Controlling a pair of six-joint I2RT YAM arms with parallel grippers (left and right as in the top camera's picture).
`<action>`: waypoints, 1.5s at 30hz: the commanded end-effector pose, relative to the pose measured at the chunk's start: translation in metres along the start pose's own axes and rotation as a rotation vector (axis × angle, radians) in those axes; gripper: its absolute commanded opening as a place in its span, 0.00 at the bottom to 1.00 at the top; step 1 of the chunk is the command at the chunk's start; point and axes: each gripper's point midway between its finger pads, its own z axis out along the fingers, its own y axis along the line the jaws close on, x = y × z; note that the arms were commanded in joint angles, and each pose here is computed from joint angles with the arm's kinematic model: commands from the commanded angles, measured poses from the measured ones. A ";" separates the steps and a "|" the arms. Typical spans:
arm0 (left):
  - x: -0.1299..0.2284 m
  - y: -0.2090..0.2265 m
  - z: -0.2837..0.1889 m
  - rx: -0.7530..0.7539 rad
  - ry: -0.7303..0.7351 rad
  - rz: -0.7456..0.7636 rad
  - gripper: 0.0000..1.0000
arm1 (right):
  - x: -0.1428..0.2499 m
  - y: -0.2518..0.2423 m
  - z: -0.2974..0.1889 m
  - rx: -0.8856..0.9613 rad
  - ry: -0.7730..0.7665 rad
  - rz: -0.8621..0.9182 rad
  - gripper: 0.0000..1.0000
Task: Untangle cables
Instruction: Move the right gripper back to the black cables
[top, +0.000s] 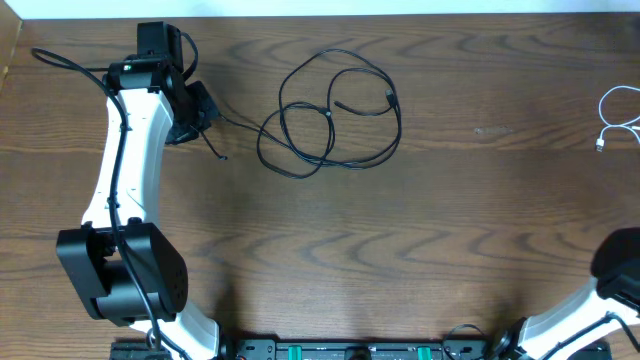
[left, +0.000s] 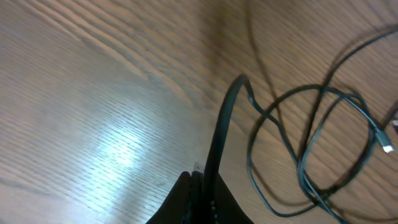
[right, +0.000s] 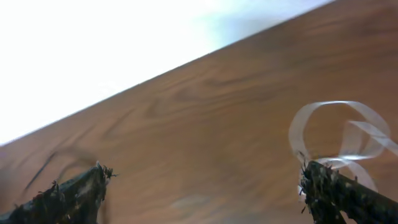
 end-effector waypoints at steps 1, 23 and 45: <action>0.000 -0.010 -0.004 0.049 0.005 0.015 0.07 | 0.013 0.066 0.001 -0.128 0.039 -0.101 0.99; -0.005 -0.017 -0.005 0.085 -0.012 0.075 0.15 | 0.157 0.248 0.053 -0.321 0.352 -0.394 0.99; -0.003 -0.021 -0.005 0.108 -0.006 0.127 0.65 | 0.242 0.267 0.095 -0.328 0.469 -0.407 0.99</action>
